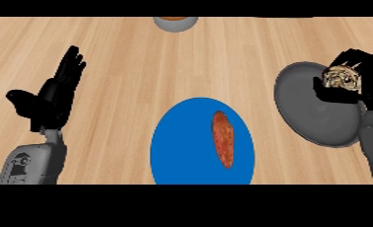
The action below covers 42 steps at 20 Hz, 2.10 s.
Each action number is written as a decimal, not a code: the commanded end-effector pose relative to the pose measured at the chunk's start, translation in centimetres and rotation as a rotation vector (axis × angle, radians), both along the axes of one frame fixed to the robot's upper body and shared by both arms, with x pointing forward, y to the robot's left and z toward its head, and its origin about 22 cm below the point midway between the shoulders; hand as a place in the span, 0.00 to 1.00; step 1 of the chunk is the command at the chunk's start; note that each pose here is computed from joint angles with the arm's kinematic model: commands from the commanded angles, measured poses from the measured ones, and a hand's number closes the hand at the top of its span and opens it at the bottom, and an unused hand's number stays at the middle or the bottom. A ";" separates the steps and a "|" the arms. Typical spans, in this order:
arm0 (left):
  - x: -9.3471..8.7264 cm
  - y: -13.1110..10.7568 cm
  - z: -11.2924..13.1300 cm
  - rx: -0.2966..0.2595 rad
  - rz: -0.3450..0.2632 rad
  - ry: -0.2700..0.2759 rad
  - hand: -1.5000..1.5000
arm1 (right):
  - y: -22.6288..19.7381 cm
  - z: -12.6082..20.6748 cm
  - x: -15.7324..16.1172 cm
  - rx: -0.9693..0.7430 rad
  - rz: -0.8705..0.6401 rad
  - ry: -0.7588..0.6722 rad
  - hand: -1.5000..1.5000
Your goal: Pick the cupcake from the plate and place it in the pan
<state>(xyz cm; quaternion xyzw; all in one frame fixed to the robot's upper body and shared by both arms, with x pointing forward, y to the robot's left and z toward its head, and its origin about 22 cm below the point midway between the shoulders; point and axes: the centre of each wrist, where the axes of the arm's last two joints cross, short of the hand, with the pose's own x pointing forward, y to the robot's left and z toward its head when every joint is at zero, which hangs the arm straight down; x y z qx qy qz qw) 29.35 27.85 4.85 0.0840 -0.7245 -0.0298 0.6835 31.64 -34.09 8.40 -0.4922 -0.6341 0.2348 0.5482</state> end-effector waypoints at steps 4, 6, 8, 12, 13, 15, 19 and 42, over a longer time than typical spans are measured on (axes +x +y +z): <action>0.4 -1.3 1.4 -0.007 -0.012 -0.012 0.50 | -4.1 -5.5 3.2 0.009 -0.015 0.034 1.00; 0.1 0.2 0.2 -0.009 -0.002 0.003 0.50 | -4.5 -5.0 3.8 0.197 0.001 0.028 1.00; 1.0 -2.6 0.8 -0.021 -0.029 -0.007 0.50 | -5.4 -5.1 4.8 0.186 -0.018 0.131 0.00; -0.1 -1.3 0.6 -0.012 -0.030 -0.005 0.50 | -4.5 -7.2 4.8 0.352 0.101 0.331 0.00; 1.1 -2.2 0.6 -0.018 -0.034 0.001 0.50 | -4.6 -7.8 4.7 0.392 0.125 0.290 0.00; 0.8 -2.9 1.1 -0.019 -0.013 -0.013 0.50 | -5.0 -9.1 4.1 0.364 0.139 0.289 0.00; 0.3 -0.4 0.3 -0.009 0.003 -0.002 0.50 | -5.5 -8.1 4.6 0.406 0.176 0.150 0.00; -1.0 0.2 -0.4 -0.006 0.067 0.033 0.50 | -20.0 -4.6 -15.4 0.780 0.410 -0.055 0.00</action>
